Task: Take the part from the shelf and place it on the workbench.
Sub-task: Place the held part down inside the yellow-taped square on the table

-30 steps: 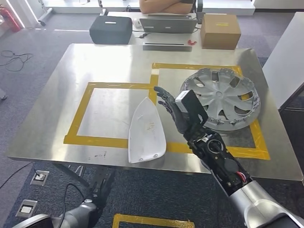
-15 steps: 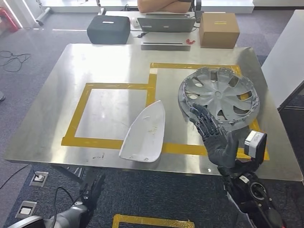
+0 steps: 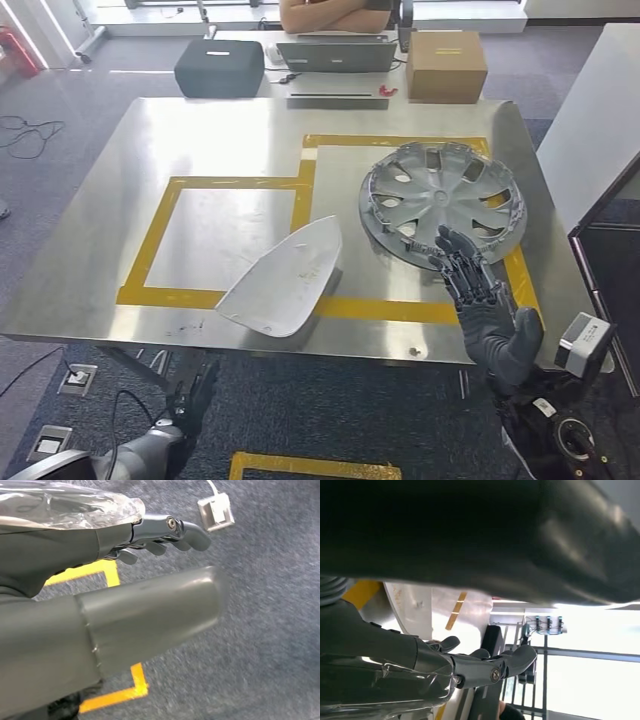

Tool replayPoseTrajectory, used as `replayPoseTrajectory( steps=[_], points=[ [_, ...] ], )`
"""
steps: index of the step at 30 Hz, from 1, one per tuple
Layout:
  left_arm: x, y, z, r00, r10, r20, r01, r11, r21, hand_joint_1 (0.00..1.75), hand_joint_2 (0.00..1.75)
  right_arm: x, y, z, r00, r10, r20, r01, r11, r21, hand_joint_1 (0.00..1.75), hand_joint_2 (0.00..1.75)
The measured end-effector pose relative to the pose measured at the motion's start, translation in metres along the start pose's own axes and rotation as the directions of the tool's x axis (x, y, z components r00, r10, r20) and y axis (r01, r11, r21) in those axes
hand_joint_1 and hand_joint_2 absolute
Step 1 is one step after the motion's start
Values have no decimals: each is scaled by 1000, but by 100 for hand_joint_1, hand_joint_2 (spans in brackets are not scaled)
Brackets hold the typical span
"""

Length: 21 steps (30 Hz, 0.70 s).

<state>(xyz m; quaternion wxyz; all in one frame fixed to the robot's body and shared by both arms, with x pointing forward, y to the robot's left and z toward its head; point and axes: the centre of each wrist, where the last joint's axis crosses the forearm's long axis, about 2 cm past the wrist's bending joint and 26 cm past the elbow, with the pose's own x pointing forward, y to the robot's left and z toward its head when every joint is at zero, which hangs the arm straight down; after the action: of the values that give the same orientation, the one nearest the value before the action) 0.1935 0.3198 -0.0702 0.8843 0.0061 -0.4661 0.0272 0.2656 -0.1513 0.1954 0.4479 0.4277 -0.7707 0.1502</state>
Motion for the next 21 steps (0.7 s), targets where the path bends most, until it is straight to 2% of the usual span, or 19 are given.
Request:
replayPoseTrajectory(
  steps=[21],
  points=[
    [9, -1, -6, 1000, -4, 22, 3, 1000, 3, 0, 0, 11, -3, 11, 999, 29, 17, -28, 999, -37, 0, 0]
  ],
)
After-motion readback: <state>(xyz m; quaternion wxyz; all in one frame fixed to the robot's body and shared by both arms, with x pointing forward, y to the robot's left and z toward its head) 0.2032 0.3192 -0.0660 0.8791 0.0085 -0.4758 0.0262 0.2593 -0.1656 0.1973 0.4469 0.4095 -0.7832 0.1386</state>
